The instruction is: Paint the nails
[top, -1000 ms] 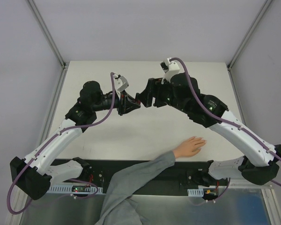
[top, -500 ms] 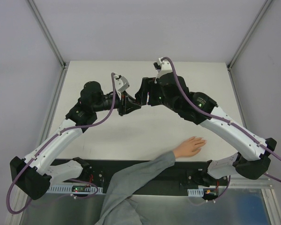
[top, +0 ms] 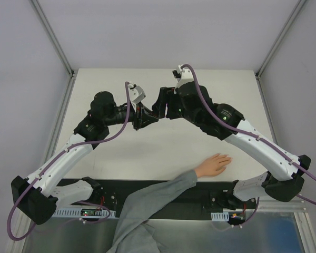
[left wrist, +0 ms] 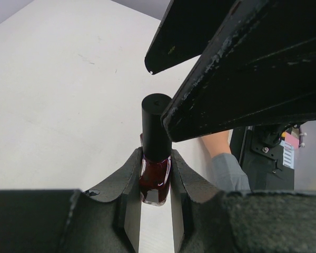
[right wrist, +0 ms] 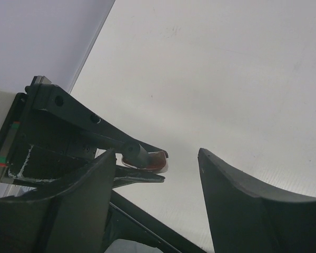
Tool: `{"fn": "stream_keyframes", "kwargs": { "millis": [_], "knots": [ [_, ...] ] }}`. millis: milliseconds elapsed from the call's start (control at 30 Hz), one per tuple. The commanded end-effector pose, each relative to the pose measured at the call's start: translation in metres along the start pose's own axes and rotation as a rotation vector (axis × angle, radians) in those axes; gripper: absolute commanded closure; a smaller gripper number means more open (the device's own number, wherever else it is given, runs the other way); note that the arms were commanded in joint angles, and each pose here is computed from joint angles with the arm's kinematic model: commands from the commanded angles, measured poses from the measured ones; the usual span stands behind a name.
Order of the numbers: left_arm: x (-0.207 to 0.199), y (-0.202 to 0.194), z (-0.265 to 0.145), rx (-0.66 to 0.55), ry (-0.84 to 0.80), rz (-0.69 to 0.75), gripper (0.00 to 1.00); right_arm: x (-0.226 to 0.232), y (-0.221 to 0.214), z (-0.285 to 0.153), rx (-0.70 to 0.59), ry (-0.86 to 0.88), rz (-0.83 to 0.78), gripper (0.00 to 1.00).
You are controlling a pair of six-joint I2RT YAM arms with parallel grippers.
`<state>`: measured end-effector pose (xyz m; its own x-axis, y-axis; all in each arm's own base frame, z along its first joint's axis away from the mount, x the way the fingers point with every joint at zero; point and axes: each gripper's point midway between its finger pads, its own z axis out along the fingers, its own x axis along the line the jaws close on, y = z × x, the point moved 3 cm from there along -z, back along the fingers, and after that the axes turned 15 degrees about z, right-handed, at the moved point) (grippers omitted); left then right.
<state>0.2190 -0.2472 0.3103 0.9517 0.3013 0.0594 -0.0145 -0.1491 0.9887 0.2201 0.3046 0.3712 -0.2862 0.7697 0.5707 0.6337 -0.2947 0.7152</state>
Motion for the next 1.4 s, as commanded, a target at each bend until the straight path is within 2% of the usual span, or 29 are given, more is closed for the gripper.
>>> {"fn": "stream_keyframes", "kwargs": {
  "millis": [0,667,833,867,933,967,1000,1067,1100,1133,1167,1200,1367],
  "knots": [
    [-0.001,0.027,-0.005,-0.062,0.009,0.077,1.0,0.014,0.011,-0.004,-0.036,0.034,0.02,0.34],
    [-0.009,0.031,-0.007,-0.077,-0.019,0.089,1.0,0.016,0.005,-0.001,-0.027,-0.005,-0.014,0.45],
    [-0.012,0.033,-0.009,-0.085,-0.025,0.098,1.0,0.017,0.0,0.005,-0.003,-0.004,-0.031,0.56],
    [-0.014,0.034,-0.01,-0.089,-0.035,0.102,1.0,0.016,-0.003,0.007,0.007,-0.008,-0.034,0.58],
    [-0.018,0.035,-0.01,-0.095,-0.062,0.102,1.0,0.013,-0.011,0.007,0.041,0.003,-0.073,0.69],
    [-0.027,0.036,-0.012,-0.107,-0.128,0.111,1.0,0.013,-0.014,0.007,0.057,0.018,-0.1,0.77],
    [-0.033,0.037,-0.012,-0.114,-0.17,0.117,1.0,0.012,-0.02,0.008,0.081,0.038,-0.144,0.99],
    [-0.052,0.041,-0.018,-0.141,-0.303,0.131,1.0,0.023,-0.036,-0.005,0.199,0.241,-0.34,1.0],
    [-0.08,0.044,-0.031,-0.175,-0.517,0.138,1.0,0.032,-0.054,-0.016,0.307,0.402,-0.419,1.0],
    [-0.095,0.05,-0.041,-0.212,-0.645,0.163,1.0,0.048,-0.088,-0.058,0.528,0.741,-0.478,0.99],
    [-0.105,0.053,-0.048,-0.223,-0.731,0.16,1.0,0.043,-0.099,-0.072,0.551,0.853,-0.567,1.0],
    [-0.114,0.054,-0.055,-0.221,-0.801,0.14,1.0,0.05,-0.094,-0.076,0.486,0.911,-0.559,1.0],
    [-0.114,0.053,-0.055,-0.235,-0.781,0.161,1.0,0.035,-0.083,-0.087,0.459,0.91,-0.535,1.0]
  ]
}}
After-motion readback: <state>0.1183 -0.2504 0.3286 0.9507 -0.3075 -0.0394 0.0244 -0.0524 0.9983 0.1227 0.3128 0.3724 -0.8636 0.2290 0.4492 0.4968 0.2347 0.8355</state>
